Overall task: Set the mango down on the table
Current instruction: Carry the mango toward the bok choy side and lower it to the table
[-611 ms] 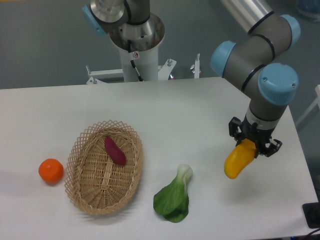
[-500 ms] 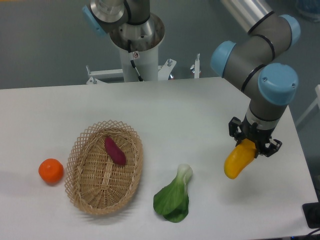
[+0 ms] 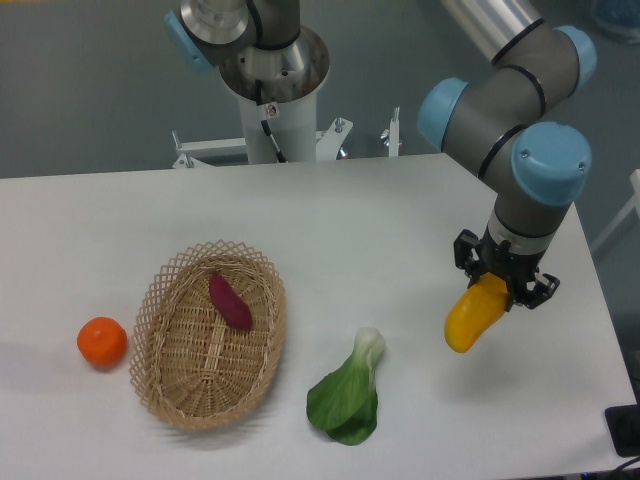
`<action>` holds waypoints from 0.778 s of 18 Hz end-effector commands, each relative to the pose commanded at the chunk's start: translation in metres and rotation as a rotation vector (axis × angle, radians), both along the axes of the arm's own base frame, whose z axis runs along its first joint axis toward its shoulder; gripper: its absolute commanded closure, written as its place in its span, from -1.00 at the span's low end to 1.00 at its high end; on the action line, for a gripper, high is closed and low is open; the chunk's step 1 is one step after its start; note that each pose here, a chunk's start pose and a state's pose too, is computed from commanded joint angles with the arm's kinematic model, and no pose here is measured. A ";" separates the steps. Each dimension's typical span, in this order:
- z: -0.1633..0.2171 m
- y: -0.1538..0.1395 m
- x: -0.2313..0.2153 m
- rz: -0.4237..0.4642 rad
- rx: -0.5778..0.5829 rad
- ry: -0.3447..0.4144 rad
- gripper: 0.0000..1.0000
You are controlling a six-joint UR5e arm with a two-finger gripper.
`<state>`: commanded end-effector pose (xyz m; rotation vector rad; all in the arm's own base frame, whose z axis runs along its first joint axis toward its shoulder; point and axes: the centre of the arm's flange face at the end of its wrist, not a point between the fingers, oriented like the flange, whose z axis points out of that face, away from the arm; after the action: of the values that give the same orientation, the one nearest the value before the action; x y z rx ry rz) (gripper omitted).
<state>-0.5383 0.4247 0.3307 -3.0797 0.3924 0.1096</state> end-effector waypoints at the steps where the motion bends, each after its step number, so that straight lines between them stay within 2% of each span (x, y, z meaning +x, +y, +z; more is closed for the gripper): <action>1: -0.002 -0.001 0.001 0.002 -0.004 -0.005 0.21; 5: -0.010 -0.012 0.018 0.001 -0.011 -0.032 0.21; 10: -0.030 -0.051 0.051 -0.162 -0.036 -0.070 0.23; 14: -0.061 -0.077 0.070 -0.295 -0.027 -0.007 0.23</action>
<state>-0.4684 0.3481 0.2699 -3.0039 0.8462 0.0851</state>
